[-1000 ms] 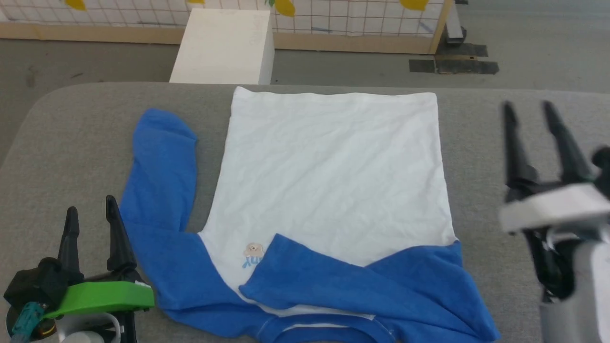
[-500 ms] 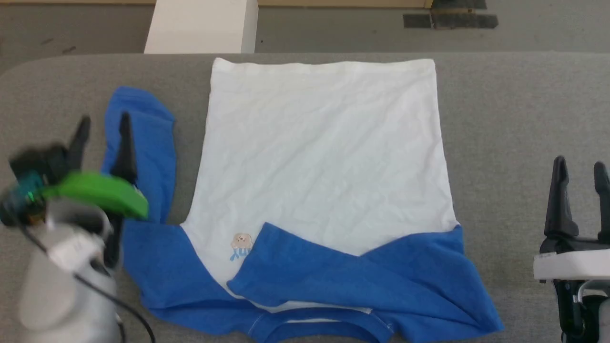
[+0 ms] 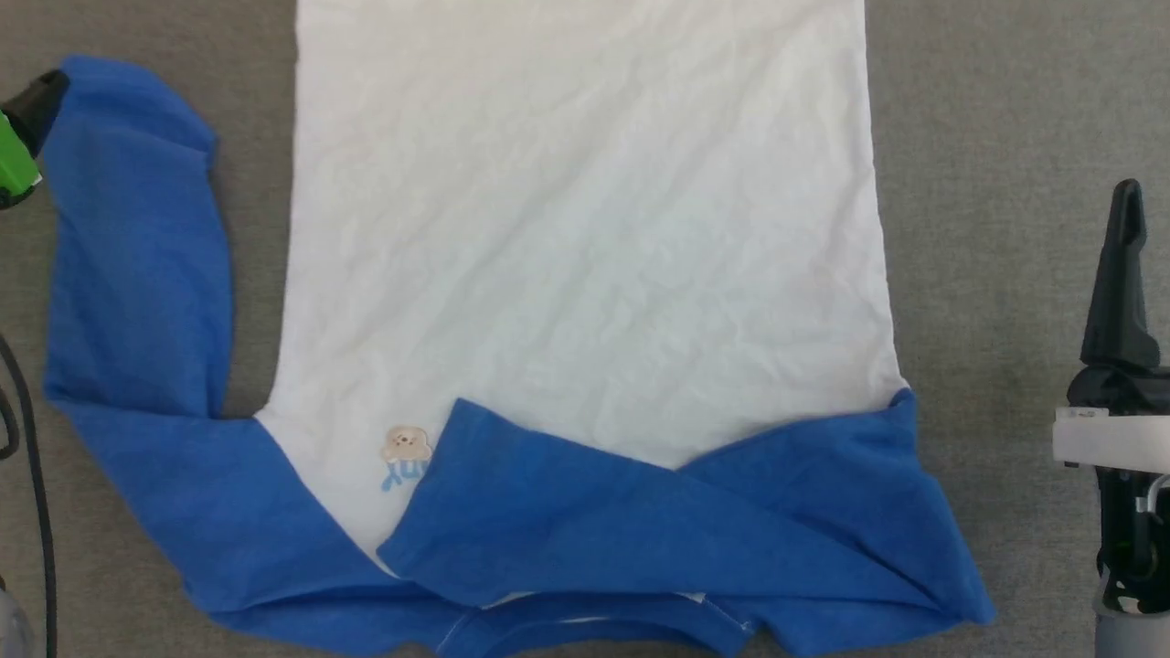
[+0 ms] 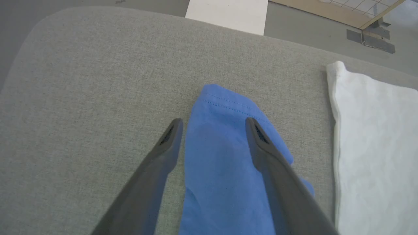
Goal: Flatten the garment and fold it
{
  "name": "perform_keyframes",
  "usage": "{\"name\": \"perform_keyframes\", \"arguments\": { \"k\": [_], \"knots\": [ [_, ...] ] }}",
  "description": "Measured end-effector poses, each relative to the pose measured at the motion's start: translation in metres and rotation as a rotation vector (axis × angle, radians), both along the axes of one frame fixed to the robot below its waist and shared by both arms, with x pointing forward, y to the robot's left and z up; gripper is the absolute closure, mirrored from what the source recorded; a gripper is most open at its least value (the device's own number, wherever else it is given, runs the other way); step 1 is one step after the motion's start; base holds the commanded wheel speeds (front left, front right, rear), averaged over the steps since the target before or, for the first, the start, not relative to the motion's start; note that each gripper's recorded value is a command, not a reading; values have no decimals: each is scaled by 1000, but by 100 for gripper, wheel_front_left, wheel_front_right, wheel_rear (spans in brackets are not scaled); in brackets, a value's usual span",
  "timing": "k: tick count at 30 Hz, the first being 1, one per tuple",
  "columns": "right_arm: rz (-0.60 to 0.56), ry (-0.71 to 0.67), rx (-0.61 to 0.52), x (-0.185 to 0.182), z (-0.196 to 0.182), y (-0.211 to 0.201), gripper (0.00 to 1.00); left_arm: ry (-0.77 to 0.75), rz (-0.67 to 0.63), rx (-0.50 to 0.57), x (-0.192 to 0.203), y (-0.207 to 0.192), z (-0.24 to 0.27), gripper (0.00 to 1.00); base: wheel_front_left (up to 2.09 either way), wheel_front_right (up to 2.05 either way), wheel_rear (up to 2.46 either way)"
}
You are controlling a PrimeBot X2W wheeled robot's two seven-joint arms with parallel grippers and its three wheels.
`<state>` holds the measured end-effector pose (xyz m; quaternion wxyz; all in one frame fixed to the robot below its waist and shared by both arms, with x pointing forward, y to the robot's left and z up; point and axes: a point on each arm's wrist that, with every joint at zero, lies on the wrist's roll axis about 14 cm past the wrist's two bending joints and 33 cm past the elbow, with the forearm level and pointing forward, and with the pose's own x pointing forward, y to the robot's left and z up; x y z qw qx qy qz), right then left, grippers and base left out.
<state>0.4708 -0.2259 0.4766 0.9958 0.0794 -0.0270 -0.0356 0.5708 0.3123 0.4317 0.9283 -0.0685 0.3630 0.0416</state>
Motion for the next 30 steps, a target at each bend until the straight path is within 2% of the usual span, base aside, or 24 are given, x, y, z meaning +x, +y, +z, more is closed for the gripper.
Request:
{"name": "perform_keyframes", "arguments": {
  "k": [10,11,12,15,16,19,20,23,27,30],
  "knots": [
    [-29,100,-24,4,-44,-12,0,259,24,-2,-6,4,-76,0,0,0,0],
    [-30,105,-26,4,-47,-12,0,259,35,-20,-5,5,-77,65,0,0,0],
    [-31,110,-27,4,-49,-13,0,251,45,-41,-4,5,-78,100,0,0,0],
    [-28,111,-25,4,-50,-12,0,184,100,-112,-1,9,-74,100,0,0,0],
    [-28,105,-24,5,-47,-12,0,134,141,-163,0,11,-71,100,0,0,0],
    [-29,82,-18,5,-40,-11,0,-66,318,-414,6,16,-52,100,0,0,0],
    [-30,76,-14,4,-37,-11,0,-123,362,-448,4,23,-45,100,0,0,0],
    [-35,53,-7,2,-28,-12,0,-296,493,-459,-9,63,-15,100,0,0,0],
    [-38,31,17,-4,-17,-12,0,-475,629,-365,-44,119,24,100,0,0,0],
    [-40,21,28,-10,-9,-12,0,-563,689,-302,-72,145,45,100,0,0,0]
  ]
}}
